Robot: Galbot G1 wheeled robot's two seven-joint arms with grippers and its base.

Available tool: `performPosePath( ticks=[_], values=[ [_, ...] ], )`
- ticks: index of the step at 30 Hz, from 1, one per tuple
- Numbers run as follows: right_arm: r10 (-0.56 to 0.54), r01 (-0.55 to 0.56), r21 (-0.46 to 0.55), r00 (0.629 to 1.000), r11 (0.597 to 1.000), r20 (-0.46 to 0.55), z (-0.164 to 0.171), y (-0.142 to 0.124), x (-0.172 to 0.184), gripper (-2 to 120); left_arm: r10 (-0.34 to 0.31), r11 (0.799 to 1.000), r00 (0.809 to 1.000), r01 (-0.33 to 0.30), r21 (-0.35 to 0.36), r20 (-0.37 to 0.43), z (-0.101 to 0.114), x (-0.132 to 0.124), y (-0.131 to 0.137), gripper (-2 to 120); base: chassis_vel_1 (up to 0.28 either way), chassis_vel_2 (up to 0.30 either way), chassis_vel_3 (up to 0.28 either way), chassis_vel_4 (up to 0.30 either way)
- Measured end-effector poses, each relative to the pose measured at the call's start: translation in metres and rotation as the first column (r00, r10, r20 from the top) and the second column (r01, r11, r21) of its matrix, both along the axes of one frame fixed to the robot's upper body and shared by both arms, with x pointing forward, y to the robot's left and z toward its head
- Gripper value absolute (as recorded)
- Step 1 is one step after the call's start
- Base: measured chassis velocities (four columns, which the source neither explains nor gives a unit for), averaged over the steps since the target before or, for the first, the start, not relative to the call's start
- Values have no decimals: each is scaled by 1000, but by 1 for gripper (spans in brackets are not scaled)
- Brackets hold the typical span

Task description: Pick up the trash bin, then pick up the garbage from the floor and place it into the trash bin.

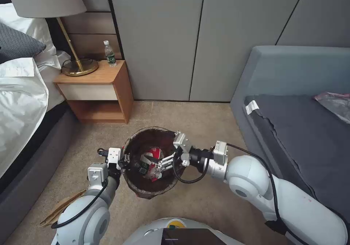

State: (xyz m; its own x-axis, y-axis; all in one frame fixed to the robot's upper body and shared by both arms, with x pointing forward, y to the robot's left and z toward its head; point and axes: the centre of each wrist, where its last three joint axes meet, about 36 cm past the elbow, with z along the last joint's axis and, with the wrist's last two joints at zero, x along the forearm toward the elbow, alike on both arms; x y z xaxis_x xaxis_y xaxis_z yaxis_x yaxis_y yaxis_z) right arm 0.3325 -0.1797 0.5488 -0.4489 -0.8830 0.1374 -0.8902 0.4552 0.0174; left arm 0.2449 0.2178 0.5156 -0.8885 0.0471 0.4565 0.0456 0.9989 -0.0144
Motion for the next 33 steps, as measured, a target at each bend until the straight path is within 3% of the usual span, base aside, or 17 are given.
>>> performPosePath(
  ticks=[9,14,21,33],
  values=[
    [-60,56,60,996,997,59,27,-23,-9,100,-1,1000,1000,1,-1,2,0,0,0,2,0,0,0,0],
    [-199,191,99,977,977,77,24,-34,-14,100,-1,1000,1000,1,-2,3,0,0,0,2,0,0,0,0],
    [-440,429,119,895,895,79,12,-61,-11,100,-1,1000,1000,1,-4,15,4,0,3,2,0,0,0,0],
    [-610,597,138,789,790,77,6,-97,-20,100,4,1000,1000,-4,-5,20,6,0,5,2,0,0,0,0]
  ],
)
